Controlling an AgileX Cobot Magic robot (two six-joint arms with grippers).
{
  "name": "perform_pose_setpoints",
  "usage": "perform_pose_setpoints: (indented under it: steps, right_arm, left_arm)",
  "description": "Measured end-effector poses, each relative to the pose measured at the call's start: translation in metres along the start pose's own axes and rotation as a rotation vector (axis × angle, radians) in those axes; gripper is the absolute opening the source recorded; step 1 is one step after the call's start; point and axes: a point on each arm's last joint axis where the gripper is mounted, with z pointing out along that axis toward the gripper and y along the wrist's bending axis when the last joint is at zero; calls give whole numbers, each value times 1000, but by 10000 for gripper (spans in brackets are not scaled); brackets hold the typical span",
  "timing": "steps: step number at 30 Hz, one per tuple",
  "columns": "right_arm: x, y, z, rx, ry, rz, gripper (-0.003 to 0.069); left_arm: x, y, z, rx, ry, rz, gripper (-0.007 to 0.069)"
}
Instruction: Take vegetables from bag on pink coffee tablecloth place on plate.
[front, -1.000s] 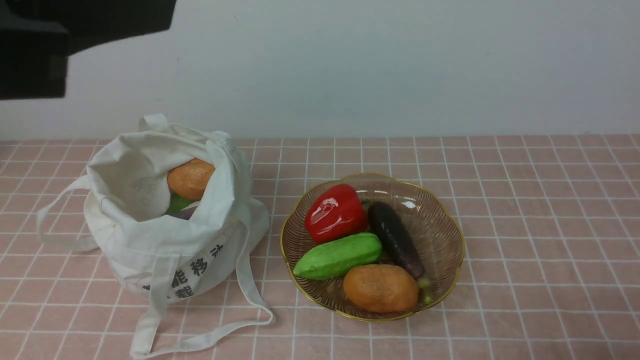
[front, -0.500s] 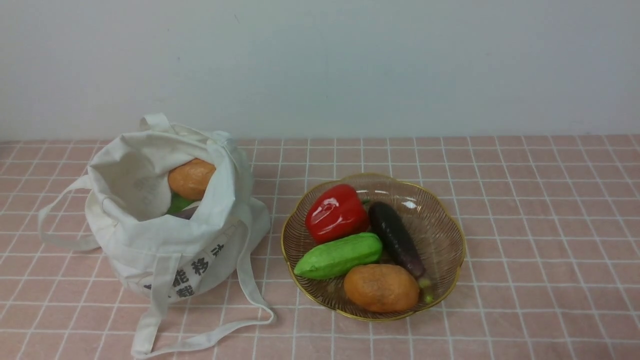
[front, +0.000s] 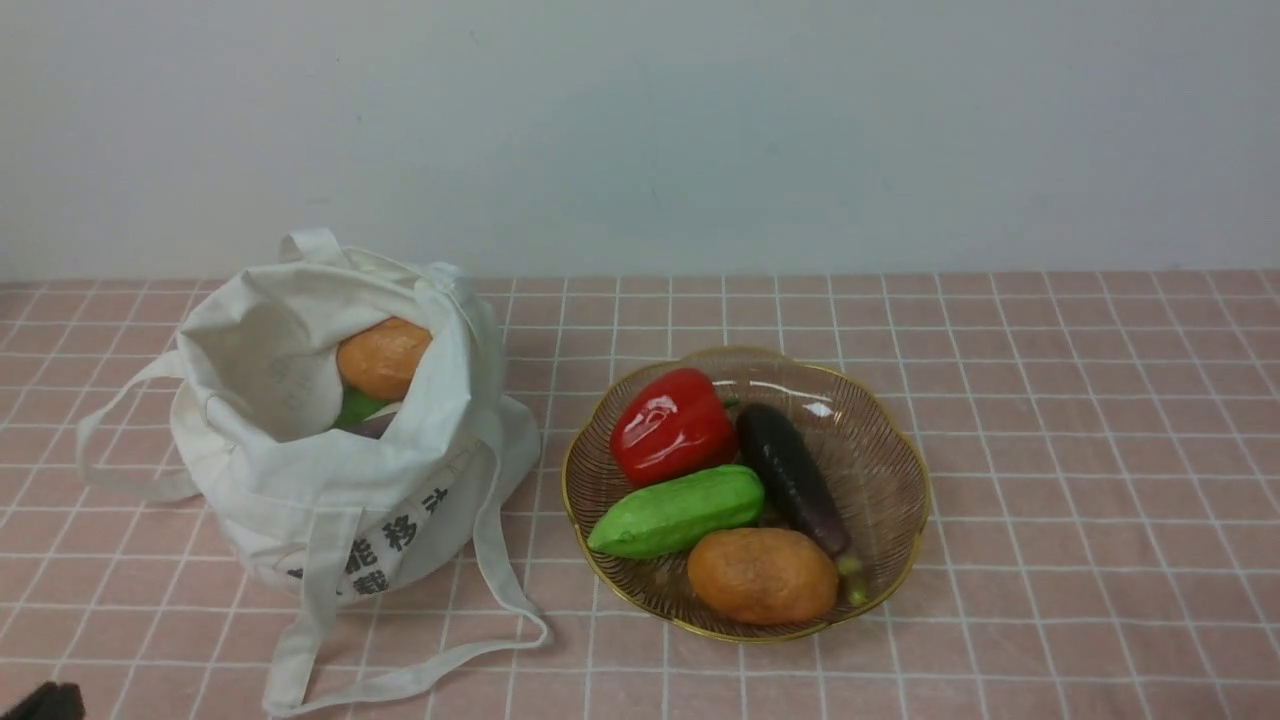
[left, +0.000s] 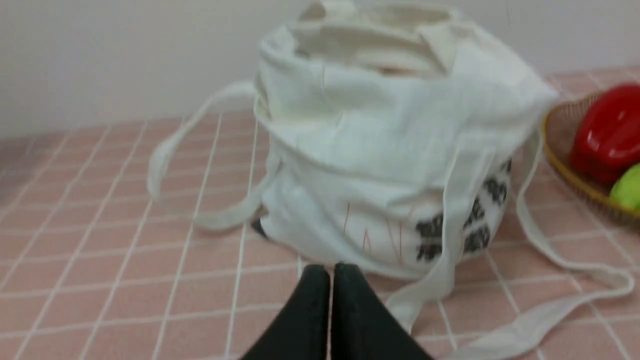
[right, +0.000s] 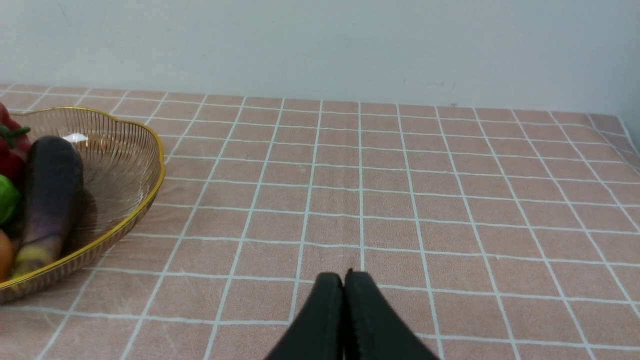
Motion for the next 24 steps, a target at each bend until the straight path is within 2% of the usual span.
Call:
perform_pose_setpoints:
  steps: [24]
  right_arm:
    - [0,0,0,0,0,-1,-12]
  left_arm:
    - [7,-1,1,6,49,-5,-5]
